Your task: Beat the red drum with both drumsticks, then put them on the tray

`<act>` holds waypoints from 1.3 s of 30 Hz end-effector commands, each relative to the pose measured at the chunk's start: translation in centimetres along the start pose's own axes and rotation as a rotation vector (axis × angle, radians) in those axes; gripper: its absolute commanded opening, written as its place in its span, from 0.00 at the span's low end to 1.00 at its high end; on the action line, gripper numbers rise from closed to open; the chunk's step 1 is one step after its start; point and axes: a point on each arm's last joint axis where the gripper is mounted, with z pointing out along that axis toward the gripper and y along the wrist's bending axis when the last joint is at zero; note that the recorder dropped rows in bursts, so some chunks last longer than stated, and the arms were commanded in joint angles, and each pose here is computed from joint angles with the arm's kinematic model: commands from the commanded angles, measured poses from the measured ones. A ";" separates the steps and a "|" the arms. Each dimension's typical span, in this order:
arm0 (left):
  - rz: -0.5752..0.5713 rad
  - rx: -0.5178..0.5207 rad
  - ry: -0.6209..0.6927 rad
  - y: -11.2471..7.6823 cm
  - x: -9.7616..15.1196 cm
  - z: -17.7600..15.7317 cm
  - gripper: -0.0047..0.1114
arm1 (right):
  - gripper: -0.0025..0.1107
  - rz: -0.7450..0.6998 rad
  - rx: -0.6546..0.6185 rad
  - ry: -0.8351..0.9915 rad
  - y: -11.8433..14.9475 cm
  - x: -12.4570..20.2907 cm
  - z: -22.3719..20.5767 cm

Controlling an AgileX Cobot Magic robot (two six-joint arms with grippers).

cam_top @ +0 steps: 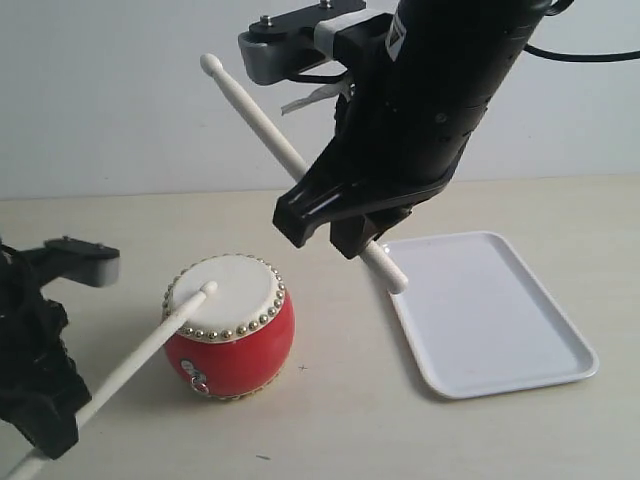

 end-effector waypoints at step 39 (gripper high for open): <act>-0.040 -0.145 -0.376 -1.8 5.5 -9.1 0.04 | 0.02 0.079 -0.204 0.320 1.8 1.4 10.5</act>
